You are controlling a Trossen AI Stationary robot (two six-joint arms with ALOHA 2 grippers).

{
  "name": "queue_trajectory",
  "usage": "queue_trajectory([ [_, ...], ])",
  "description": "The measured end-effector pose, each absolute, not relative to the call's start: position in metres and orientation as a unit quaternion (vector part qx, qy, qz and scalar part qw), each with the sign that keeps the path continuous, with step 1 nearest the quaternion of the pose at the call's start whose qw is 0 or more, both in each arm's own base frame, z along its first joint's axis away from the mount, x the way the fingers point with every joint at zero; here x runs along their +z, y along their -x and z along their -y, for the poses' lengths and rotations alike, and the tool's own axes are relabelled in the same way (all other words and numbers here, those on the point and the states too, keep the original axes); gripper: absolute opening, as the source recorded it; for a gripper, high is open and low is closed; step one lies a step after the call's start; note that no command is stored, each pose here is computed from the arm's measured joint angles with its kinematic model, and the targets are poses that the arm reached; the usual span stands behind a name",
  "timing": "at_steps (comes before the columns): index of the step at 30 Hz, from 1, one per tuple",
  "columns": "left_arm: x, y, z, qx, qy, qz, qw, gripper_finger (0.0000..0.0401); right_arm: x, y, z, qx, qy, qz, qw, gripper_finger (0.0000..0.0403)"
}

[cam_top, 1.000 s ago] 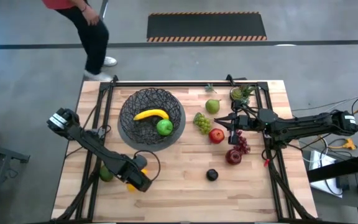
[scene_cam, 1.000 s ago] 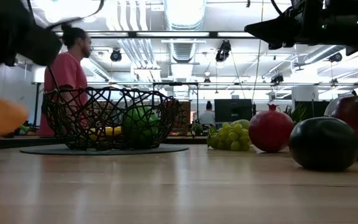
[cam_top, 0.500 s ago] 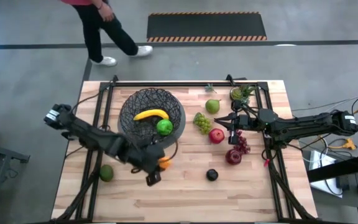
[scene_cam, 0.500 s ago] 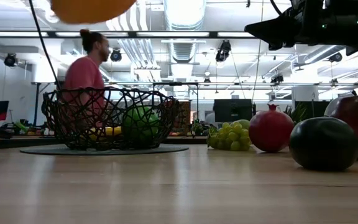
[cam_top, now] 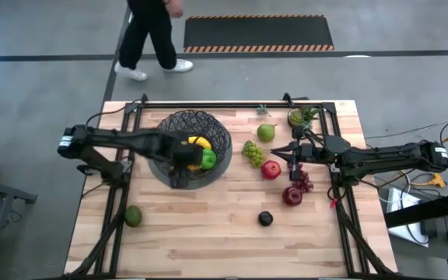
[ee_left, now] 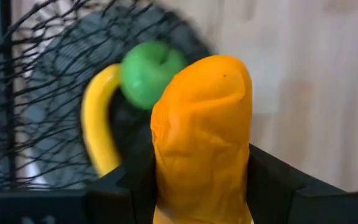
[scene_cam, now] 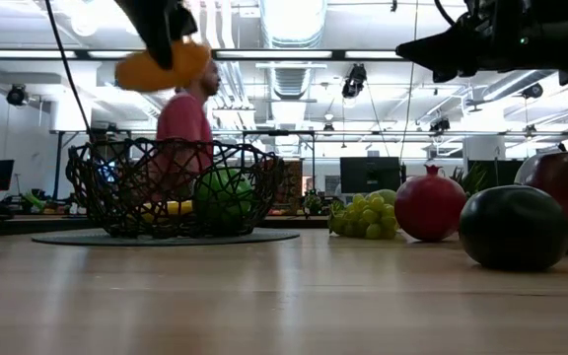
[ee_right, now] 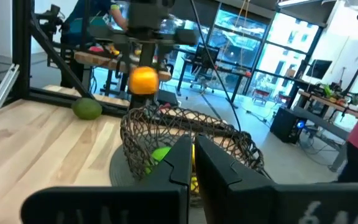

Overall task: Build produce basket
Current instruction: Put the mango into the basket

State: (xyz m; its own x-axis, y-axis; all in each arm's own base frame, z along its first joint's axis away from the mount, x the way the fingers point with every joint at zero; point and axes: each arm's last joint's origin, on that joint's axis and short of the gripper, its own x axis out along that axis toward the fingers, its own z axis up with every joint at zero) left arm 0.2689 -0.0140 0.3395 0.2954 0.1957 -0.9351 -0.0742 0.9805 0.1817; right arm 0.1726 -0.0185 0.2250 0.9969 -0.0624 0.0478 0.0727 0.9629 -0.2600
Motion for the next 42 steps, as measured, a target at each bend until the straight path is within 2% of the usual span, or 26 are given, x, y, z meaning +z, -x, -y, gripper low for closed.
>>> queue_trajectory([
  [8, 0.306, -0.265, -0.041, 0.090, -0.080, -0.638, 0.761, 0.0169, 0.228, -0.164, 0.017, -0.033, 0.129, 0.012, 0.991, 0.0011],
  [19, 0.260, -0.255, -0.071, 0.080, -0.084, -0.668, 0.735, 0.0169, 0.228, -0.162, 0.017, -0.033, 0.137, 0.013, 0.990, 0.0011],
  [32, 0.238, -0.262, -0.088, 0.084, -0.064, -0.641, 0.760, 0.0169, 0.228, -0.163, 0.017, -0.034, 0.138, 0.013, 0.990, 0.0011],
  [42, 0.213, -0.258, -0.089, 0.074, -0.049, -0.664, 0.743, 0.0169, 0.228, -0.163, 0.017, -0.034, 0.138, 0.012, 0.990, 0.0011],
])
